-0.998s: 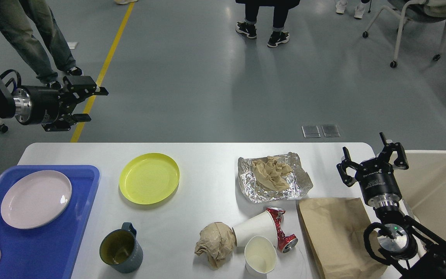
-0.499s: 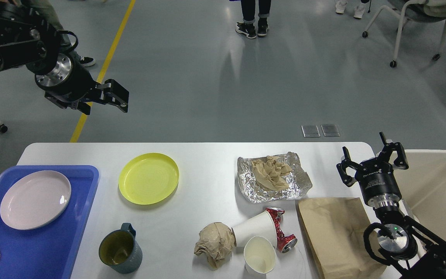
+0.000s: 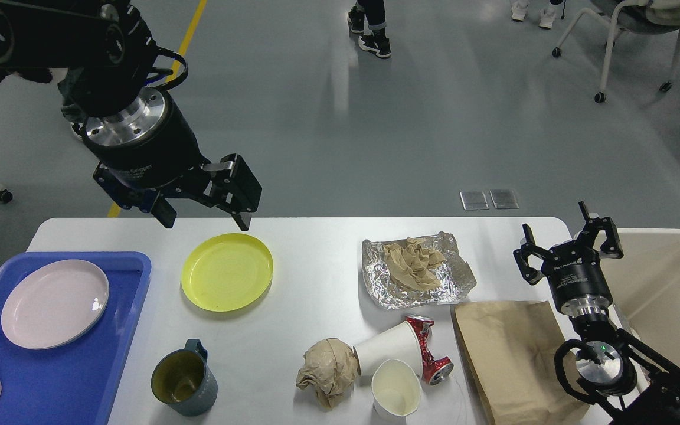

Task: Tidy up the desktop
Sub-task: 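Lower the left gripper down toward the dark teal mug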

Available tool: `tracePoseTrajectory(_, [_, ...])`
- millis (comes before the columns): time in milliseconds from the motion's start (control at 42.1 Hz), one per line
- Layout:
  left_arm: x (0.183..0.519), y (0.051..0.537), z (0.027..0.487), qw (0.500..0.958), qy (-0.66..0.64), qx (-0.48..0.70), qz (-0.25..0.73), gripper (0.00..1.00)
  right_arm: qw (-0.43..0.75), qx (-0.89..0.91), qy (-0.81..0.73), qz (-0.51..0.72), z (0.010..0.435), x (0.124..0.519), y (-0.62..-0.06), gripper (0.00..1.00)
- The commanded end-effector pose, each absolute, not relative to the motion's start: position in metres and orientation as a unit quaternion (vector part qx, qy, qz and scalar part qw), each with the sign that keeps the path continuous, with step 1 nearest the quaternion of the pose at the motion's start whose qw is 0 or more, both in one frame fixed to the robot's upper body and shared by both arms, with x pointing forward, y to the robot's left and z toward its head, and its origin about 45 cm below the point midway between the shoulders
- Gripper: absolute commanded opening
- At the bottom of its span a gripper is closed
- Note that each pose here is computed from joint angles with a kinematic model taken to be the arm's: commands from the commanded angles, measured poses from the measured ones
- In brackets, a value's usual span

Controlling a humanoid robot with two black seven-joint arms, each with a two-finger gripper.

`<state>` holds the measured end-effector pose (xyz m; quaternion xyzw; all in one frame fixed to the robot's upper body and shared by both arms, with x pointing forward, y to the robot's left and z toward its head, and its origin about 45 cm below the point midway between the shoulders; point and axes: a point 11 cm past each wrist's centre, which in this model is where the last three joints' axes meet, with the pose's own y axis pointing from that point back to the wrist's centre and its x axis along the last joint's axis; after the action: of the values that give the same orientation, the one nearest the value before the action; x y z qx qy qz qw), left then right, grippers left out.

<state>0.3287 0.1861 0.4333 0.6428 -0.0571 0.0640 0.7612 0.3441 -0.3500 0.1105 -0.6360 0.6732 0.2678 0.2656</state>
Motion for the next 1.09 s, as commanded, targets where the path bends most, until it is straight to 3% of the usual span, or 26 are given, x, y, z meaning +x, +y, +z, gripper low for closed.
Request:
tracePoseTrajectory(0, [0.32,0.199,0.432,0.754,-0.039,0.65,0.079,0.97,0.266,-0.636,0.673,0.268,0.111,0.344,-0.35,1.0])
tracePoseTrajectory(214, [0.333,0.226,0.417,0.736,-0.034,0.664,0.129,0.97,0.265,-0.636,0.673,0.268,0.11,0.344,-0.35,1.0])
tracePoseTrajectory(713, [0.329,0.227,0.393,0.753,-0.002,0.649,0.109,0.97,0.266,-0.636,0.673,0.267,0.111,0.344,-0.35,1.0])
tracePoseTrajectory(1069, [0.308,0.258,0.299,0.729,0.075,0.678,0.058,0.94,0.266,-0.636,0.673,0.268,0.111,0.344,-0.35,1.0])
